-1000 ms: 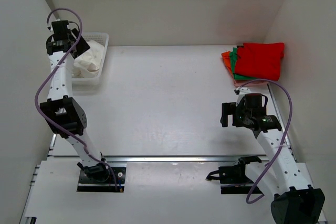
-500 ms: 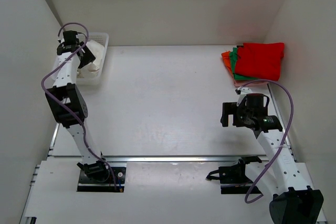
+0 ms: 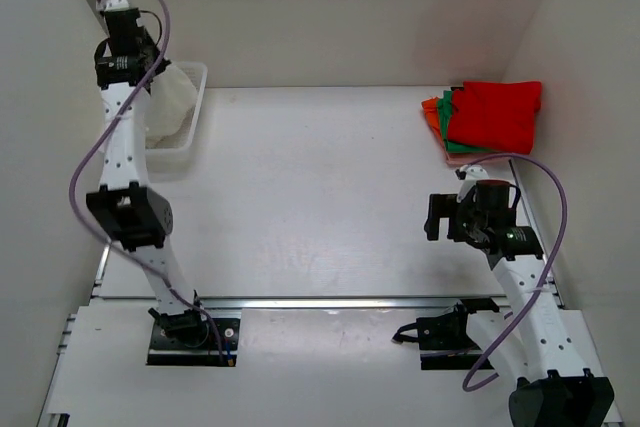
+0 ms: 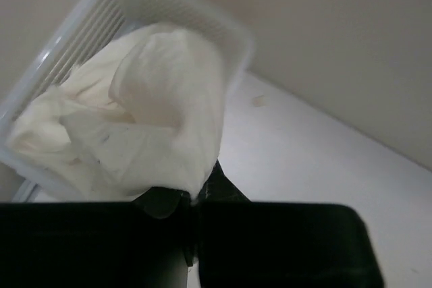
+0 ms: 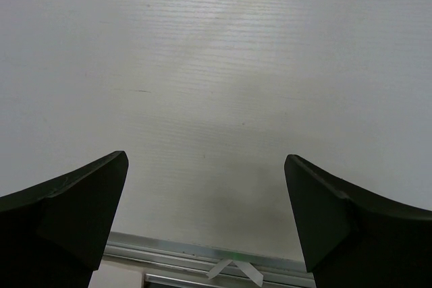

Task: Fold and stack the t-shirts
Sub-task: Grab crumpled tshirt from bin with the left arm, then move the tshirt to the center of the board

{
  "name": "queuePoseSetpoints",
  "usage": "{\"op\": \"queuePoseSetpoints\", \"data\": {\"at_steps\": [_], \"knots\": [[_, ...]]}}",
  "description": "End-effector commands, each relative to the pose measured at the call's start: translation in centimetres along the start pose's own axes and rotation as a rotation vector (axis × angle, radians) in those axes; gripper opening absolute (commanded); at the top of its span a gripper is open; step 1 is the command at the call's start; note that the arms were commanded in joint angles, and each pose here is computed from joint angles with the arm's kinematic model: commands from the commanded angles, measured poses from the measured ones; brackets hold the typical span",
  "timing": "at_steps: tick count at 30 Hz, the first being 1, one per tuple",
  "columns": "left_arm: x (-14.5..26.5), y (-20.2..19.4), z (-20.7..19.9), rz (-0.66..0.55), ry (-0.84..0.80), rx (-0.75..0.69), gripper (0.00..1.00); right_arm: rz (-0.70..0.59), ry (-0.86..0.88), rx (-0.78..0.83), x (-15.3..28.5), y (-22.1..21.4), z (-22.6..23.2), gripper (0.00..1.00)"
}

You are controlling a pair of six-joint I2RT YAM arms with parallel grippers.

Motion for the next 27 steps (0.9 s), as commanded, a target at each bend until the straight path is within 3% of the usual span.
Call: {"op": "queuePoseSetpoints", "data": {"at_steps": [1,4,7,13,16,18,22,24,25,27], "knots": [[21.4,8.8,-1.1,-0.6,-0.217,0.046,0.0,-0.07,-0.025,0.001,0.4,0.5,-0.2,0.99],[27.6,8.1,-0.5,-0.665,-0.453,0.144,0.0,-0.08,-0.028,-0.004,0.6,0.6,-0.4,0.99],[30.2,5.3,-1.7,-0.631,-0.655,0.154,0.0,-0.103,-0.024,-0.011,1.0,0.7,-0.5,1.0],[28.2,0.4,-3.9,-0.47,-0.931,0.217,0.0,-0.16,0.006,0.011,1.8,0.8,-0.2,0.99],[23.8,-5.3,-7.2,-0.198,-1.049,0.231,0.0,-0.16,0.007,0.006,1.9,0.8,-0.2,0.99],[21.0,-9.9,-9.6,-0.049,-1.058,0.212,0.0,-0.148,0.001,0.003,1.6,0.7,-0.3,0.99],[14.5,-17.7,-11.1,0.186,-0.797,0.14,0.0,-0.095,0.021,-0.002,0.9,0.6,-0.2,0.99],[10.6,-19.5,-10.6,0.279,-0.704,0.118,0.17,-0.067,0.032,0.022,0.6,0.4,0.3,1.0],[9.6,-19.5,-10.3,0.302,-0.681,0.107,0.2,-0.066,0.028,0.039,0.6,0.4,0.4,0.99],[10.0,-18.8,-9.6,0.293,-0.685,0.086,0.31,-0.063,0.053,0.059,0.6,0.2,1.0,0.99]]}}
Point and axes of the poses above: each gripper's point midway between its finger pads, its own x axis back along the fingers, its own z axis along the line the jaws close on, y = z × x, the point moved 10 cm from there along x, back along the fingers, and after that the axes turned 15 degrees about -x, right-handed, at the moved point
